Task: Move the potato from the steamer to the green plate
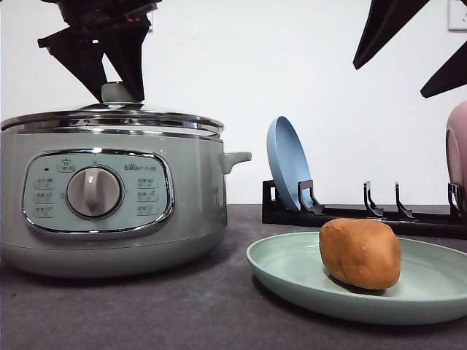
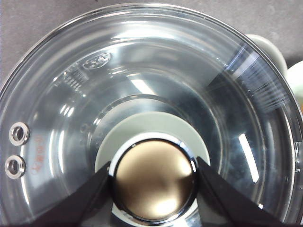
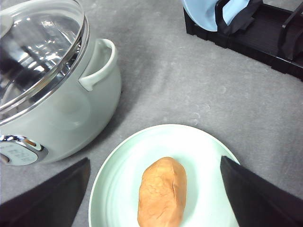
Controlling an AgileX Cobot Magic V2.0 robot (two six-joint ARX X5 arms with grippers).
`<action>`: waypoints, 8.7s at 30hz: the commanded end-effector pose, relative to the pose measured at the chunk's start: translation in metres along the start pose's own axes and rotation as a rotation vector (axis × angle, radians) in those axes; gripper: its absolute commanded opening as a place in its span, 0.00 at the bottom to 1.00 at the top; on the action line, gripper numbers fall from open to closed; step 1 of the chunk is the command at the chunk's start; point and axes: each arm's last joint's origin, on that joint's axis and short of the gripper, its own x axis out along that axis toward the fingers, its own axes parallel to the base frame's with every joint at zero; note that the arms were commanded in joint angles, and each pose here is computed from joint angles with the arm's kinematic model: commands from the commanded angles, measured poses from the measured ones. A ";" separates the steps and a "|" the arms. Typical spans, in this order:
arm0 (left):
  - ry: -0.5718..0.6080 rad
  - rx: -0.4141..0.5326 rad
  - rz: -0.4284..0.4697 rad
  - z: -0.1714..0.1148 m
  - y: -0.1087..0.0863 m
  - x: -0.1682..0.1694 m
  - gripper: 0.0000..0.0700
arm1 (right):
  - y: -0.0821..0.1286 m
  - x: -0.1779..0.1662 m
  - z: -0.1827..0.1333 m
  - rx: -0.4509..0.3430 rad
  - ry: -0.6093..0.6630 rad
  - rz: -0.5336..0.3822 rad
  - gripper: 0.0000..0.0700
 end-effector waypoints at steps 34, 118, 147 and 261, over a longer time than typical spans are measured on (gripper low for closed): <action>0.030 0.045 0.024 0.005 -0.014 0.006 0.75 | 0.003 -0.002 0.004 -0.033 -0.005 0.041 0.79; -1.056 -0.118 0.620 -0.262 0.020 -0.052 0.03 | 0.014 -0.005 0.000 -0.038 0.137 0.429 0.01; -0.832 -0.201 0.544 -0.312 0.028 0.046 0.03 | 0.014 -0.005 0.000 -0.038 0.137 0.429 0.01; -0.833 -0.201 0.544 -0.311 0.028 0.045 0.03 | -0.097 -0.002 -0.127 -0.165 -0.455 -0.130 0.01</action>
